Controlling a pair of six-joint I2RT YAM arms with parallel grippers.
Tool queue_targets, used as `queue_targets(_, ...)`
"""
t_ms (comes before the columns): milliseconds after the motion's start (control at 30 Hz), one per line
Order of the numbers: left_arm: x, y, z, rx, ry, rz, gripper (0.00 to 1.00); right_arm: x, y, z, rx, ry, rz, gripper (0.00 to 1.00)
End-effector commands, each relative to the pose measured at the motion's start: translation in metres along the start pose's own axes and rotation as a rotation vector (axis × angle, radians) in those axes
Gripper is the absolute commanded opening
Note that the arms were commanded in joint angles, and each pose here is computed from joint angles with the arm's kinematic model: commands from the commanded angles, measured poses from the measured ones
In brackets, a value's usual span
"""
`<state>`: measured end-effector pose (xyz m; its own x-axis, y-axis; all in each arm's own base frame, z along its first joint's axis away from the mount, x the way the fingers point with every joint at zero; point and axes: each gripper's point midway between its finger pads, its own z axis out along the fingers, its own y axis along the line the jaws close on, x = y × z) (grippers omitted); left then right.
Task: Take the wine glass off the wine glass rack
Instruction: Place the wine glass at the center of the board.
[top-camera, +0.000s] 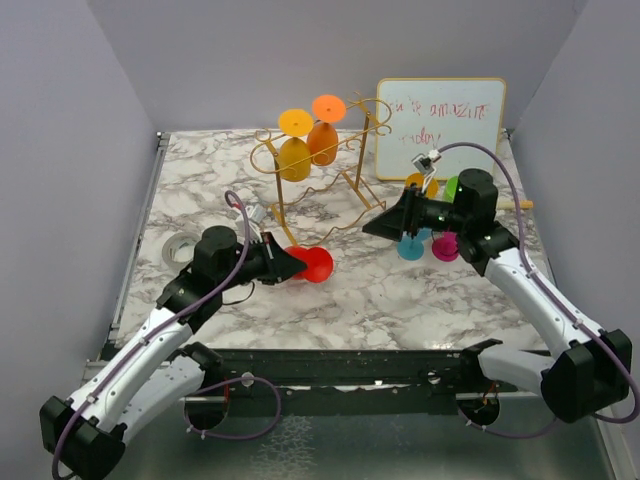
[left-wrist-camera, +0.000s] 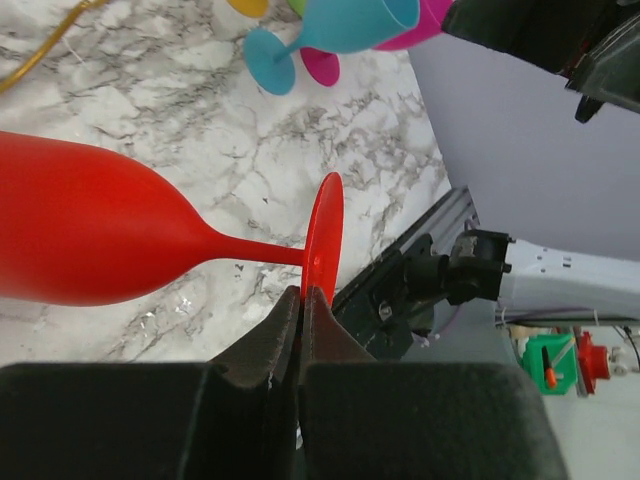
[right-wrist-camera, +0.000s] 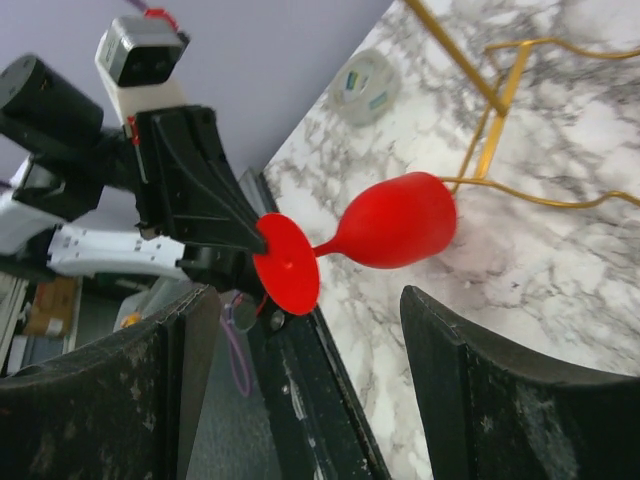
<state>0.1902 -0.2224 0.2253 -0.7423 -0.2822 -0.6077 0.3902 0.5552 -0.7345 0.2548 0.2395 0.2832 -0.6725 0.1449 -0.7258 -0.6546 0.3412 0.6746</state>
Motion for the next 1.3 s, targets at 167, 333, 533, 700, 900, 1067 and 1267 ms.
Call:
queue_targets(167, 0.002, -0.06, 0.017, 0.221, 0.014, 0.174, 0.0, 0.048, 0.028, 0.041, -0.098, 0.224, -0.099, 0.75)
queue_targets(333, 0.001, -0.063, 0.019, 0.223, -0.014, 0.221, 0.0, 0.061, 0.021, 0.04, -0.081, 0.277, -0.125, 0.73)
queue_targets(533, -0.005, -0.064, 0.015, 0.232, -0.077, 0.254, 0.0, 0.074, 0.037, 0.029, -0.178, 0.327, -0.17, 0.61)
queue_targets(700, -0.008, -0.075, 0.015, 0.268, -0.069, 0.288, 0.0, 0.078, 0.058, 0.021, -0.263, 0.322, -0.229, 0.5)
queue_targets(900, -0.004, -0.076, 0.018, 0.285, -0.042, 0.319, 0.0, 0.071, 0.061, 0.021, -0.255, 0.288, -0.267, 0.06)
queue_targets(1067, 0.003, -0.078, 0.015, 0.31, -0.009, 0.359, 0.3, 0.072, 0.056, 0.021, -0.225, 0.284, -0.278, 0.0)
queue_targets(1267, 0.028, -0.073, 0.015, 0.317, 0.185, 0.395, 0.38, 0.071, 0.052, 0.019, -0.201, 0.263, -0.31, 0.01)
